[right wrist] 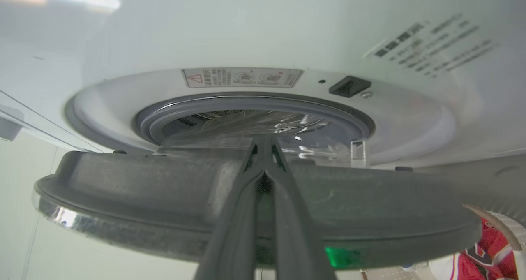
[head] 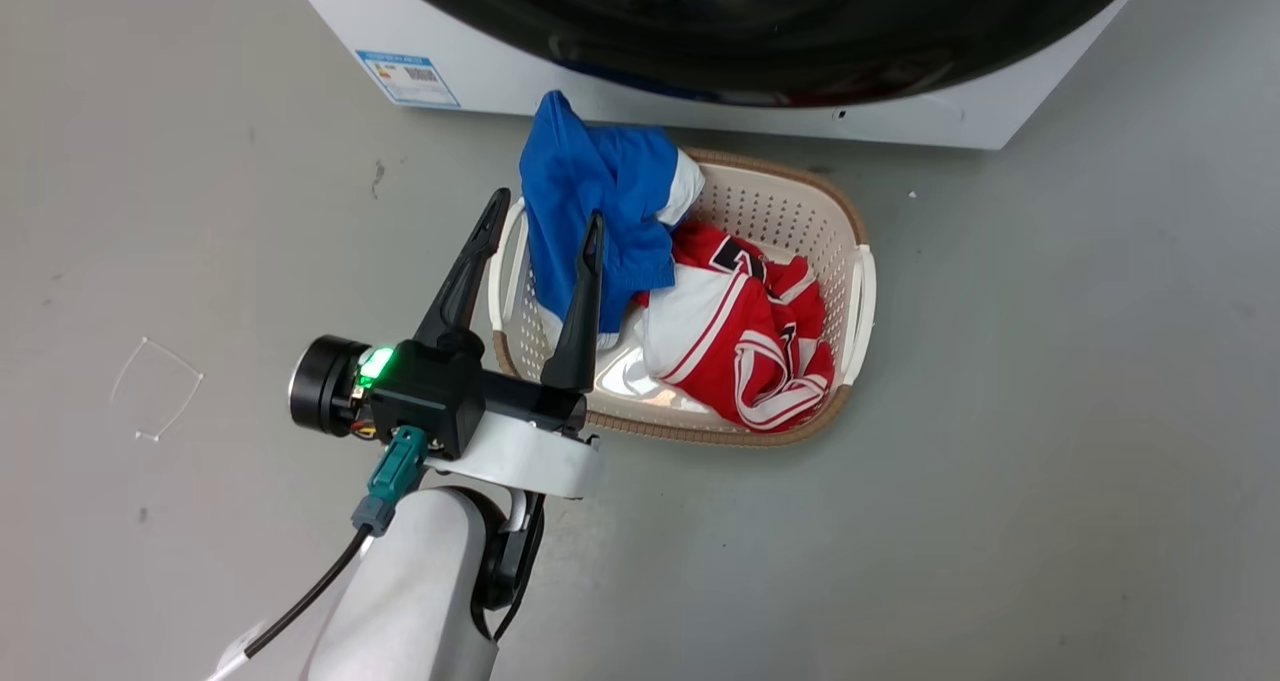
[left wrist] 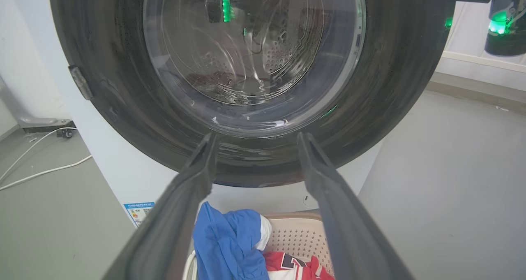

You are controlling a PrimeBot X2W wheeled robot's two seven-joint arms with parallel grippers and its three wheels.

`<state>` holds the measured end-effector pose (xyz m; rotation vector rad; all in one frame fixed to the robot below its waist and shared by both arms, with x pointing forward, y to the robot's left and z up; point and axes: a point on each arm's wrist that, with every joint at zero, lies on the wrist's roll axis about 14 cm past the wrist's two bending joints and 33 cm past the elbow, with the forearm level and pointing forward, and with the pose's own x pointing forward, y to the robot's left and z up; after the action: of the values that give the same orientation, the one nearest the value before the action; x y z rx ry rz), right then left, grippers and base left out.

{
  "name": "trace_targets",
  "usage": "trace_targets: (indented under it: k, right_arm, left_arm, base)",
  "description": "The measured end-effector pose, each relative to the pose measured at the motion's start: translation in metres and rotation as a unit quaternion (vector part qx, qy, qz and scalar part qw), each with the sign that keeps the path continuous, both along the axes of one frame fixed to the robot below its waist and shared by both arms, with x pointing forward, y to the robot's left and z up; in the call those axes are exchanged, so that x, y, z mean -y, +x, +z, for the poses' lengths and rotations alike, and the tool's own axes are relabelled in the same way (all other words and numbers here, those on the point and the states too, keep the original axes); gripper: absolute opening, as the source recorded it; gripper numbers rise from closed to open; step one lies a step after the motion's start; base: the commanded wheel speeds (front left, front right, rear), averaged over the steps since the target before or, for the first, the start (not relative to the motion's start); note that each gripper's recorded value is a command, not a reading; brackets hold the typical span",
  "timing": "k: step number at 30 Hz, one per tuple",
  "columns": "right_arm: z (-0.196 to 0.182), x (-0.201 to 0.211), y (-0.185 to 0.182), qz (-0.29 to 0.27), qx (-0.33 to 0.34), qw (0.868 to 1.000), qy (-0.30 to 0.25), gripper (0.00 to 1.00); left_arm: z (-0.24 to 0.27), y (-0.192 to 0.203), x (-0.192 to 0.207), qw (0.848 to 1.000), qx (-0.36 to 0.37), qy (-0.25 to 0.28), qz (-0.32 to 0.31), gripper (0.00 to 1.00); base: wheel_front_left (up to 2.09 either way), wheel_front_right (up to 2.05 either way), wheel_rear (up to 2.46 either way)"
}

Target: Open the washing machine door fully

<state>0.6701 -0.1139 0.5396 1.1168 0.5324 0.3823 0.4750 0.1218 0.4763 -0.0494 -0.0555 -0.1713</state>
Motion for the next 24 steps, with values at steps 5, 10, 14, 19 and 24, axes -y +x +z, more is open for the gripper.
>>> trace_targets:
  k: [5,10,14,19,24]
  right_arm:
    - [-0.003,-0.001,-0.023,0.017,-0.021,1.000,0.014,0.00]
    - [-0.014,-0.015,-0.059,0.050,-0.048,0.997,0.016,0.00]
    - [-0.011,-0.029,-0.088,0.077,-0.053,0.995,0.026,0.00]
    - [-0.006,-0.042,-0.121,0.093,-0.059,0.993,0.052,0.00]
    - [-0.002,-0.066,-0.155,0.128,-0.064,0.987,0.072,0.00]
  left_arm:
    - [0.006,-0.009,0.001,1.000,0.001,-0.003,-0.001,1.00]
    - [0.012,-0.023,0.002,1.000,0.002,-0.009,0.000,1.00]
    - [0.020,-0.035,0.003,1.000,0.007,-0.014,0.000,1.00]
    - [0.029,-0.052,0.004,1.000,0.012,-0.016,-0.003,1.00]
    - [0.036,-0.068,0.007,1.000,0.019,-0.017,-0.009,1.00]
  base:
    - [0.00,0.00,0.00]
    - [0.00,0.00,0.00]
    - [0.00,0.00,0.00]
    - [0.00,0.00,0.00]
    - [0.00,0.00,0.00]
